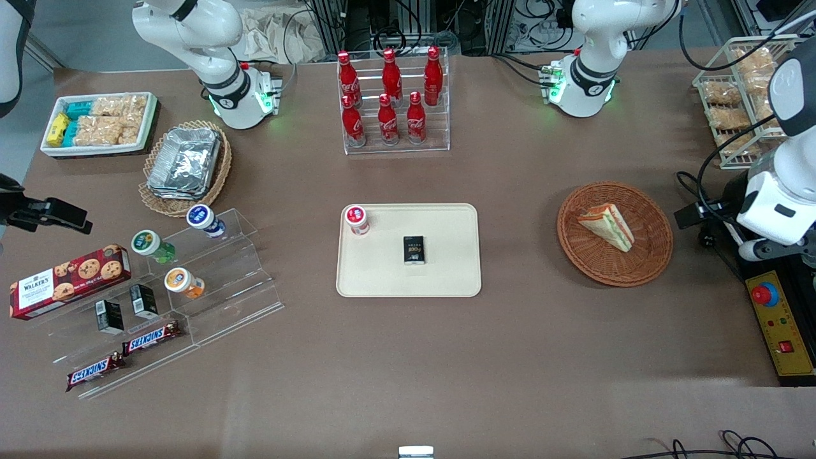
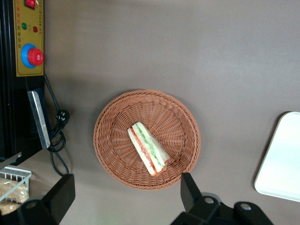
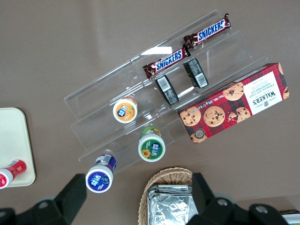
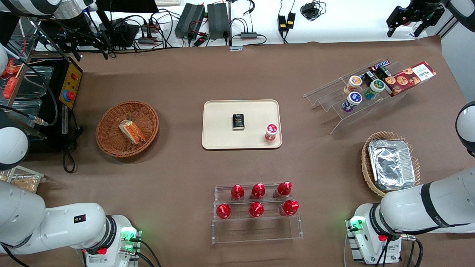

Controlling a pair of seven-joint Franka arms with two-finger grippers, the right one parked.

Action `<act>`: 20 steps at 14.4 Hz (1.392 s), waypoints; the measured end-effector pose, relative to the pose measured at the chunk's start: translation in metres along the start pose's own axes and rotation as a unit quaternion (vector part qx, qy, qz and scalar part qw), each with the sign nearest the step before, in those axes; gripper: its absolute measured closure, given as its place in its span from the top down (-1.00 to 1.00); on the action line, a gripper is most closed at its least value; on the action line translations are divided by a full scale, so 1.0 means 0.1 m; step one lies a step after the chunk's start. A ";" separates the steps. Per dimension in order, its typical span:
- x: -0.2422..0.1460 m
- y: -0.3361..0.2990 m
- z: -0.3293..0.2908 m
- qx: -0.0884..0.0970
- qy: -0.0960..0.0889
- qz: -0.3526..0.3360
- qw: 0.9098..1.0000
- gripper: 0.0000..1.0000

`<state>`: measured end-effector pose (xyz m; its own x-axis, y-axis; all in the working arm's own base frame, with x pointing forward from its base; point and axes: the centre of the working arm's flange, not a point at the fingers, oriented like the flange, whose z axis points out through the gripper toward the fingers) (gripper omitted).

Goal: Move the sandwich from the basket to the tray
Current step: 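Move the left gripper over the wrapped sandwich in the wicker basket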

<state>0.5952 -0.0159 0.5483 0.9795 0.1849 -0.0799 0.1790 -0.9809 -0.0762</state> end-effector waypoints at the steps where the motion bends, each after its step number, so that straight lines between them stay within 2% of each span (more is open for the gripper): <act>1: 0.02 0.00 0.01 -0.001 0.000 0.000 1.000 1.00; 5: 0.03 0.16 0.08 0.000 -0.007 -0.005 1.000 1.00; 7: 0.04 0.36 0.18 0.003 -0.014 -0.070 0.997 1.00; 11: 0.10 0.58 0.39 0.005 -0.021 -0.184 0.983 1.00; 13: 0.12 0.63 0.48 0.009 -0.027 -0.242 0.970 1.00; 15: 0.12 0.66 0.60 0.017 -0.037 -0.267 0.963 1.00; 17: 0.08 0.69 0.78 0.027 -0.050 -0.275 0.960 1.00; 20: 0.07 0.75 1.04 0.027 -0.045 -0.318 0.947 1.00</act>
<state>0.6060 -0.0821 0.4384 0.6631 0.7436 -0.0852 0.7222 -0.6656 -0.1881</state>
